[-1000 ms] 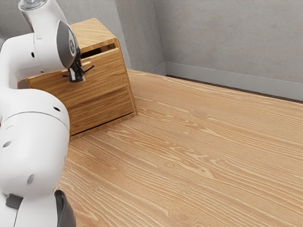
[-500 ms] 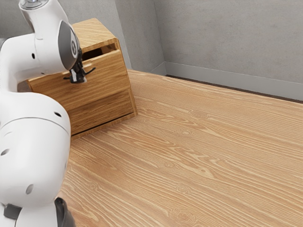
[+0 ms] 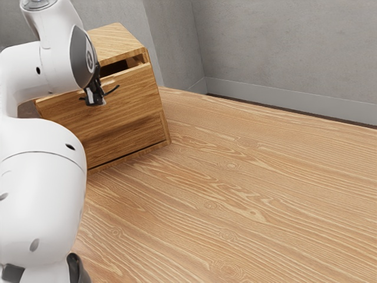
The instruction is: Pull the drawer handle with one arm to open the drawer
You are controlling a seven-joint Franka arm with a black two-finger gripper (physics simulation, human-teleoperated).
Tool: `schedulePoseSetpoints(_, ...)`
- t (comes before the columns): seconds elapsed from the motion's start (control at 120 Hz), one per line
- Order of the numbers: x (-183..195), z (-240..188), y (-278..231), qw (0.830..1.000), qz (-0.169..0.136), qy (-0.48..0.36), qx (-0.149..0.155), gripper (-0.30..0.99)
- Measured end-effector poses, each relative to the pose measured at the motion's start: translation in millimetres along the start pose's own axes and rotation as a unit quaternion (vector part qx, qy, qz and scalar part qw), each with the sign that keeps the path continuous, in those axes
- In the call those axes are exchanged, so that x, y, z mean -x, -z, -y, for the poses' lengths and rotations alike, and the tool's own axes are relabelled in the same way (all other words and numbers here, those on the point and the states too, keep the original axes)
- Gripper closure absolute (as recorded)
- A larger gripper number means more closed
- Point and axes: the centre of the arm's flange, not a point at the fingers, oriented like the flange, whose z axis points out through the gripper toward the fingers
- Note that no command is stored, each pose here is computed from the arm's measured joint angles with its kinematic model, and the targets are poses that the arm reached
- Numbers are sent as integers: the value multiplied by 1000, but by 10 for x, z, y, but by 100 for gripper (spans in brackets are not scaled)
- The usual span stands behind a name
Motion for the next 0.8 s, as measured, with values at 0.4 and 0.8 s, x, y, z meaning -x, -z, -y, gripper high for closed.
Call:
schedulePoseSetpoints(0.4,1,71,49,1000,-5,3,-3,60)
schedulePoseSetpoints(0.8,-33,123,54,1000,-8,10,-7,60)
